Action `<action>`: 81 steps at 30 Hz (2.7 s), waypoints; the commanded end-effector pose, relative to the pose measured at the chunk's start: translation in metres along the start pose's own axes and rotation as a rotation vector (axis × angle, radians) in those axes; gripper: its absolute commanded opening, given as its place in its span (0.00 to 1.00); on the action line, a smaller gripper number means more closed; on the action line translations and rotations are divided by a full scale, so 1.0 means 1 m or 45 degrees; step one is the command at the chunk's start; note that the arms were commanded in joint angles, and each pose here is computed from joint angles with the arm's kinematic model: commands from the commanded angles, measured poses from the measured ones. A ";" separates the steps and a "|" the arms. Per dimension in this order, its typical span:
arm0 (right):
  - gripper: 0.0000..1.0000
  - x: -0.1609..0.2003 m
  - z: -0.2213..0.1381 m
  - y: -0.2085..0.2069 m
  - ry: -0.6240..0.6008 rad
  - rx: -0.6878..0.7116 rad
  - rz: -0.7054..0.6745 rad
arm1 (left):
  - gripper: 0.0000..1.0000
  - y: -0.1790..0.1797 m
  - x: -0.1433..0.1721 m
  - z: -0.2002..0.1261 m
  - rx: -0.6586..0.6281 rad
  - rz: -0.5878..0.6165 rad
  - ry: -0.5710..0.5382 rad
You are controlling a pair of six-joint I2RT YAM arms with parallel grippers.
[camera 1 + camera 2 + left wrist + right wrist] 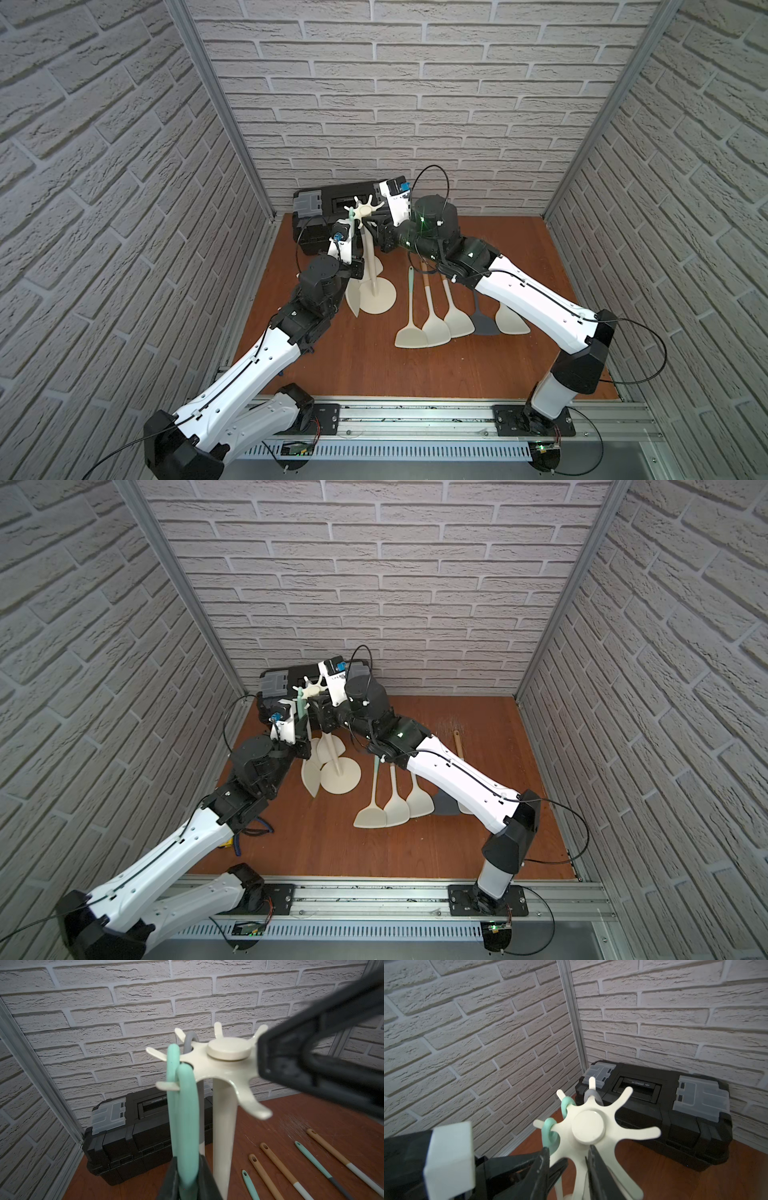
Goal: Take the spatula off the kitchen utensil rack
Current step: Take off the spatula from the rack, then place the spatula at the center of the board.
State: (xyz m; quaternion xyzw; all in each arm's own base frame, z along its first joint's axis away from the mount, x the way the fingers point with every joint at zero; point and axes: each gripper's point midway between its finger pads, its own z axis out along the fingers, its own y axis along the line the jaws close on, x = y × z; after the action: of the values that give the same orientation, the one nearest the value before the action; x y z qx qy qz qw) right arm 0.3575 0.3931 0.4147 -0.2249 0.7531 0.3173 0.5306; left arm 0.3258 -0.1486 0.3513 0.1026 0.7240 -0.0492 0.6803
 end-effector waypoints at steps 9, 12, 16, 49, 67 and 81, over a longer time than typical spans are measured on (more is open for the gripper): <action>0.35 0.051 0.013 0.006 0.382 -0.046 -0.042 | 0.00 -0.002 -0.006 0.002 0.023 0.052 0.011; 0.35 0.046 0.020 0.002 0.367 -0.025 -0.065 | 0.00 -0.002 -0.008 0.001 0.025 0.070 0.011; 0.35 0.041 0.030 -0.001 0.347 -0.022 -0.066 | 0.00 -0.002 -0.011 0.001 0.032 0.097 0.021; 0.27 0.205 0.051 -0.102 0.748 0.461 -0.087 | 0.00 0.048 -0.030 -0.016 -0.224 0.004 -0.135; 0.40 0.158 0.057 -0.034 0.678 0.029 -0.013 | 0.00 0.054 -0.038 -0.025 -0.207 -0.089 -0.100; 0.45 0.003 -0.005 0.031 0.305 -0.243 -0.046 | 0.00 0.042 -0.062 -0.051 -0.029 -0.126 -0.118</action>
State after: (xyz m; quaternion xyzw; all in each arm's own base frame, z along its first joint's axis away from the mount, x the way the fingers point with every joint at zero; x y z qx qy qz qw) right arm 0.3539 0.4245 0.4204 -0.3165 0.7604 0.3448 0.4502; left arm 0.2986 -0.0999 0.3923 0.0545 0.7186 -0.0467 0.6917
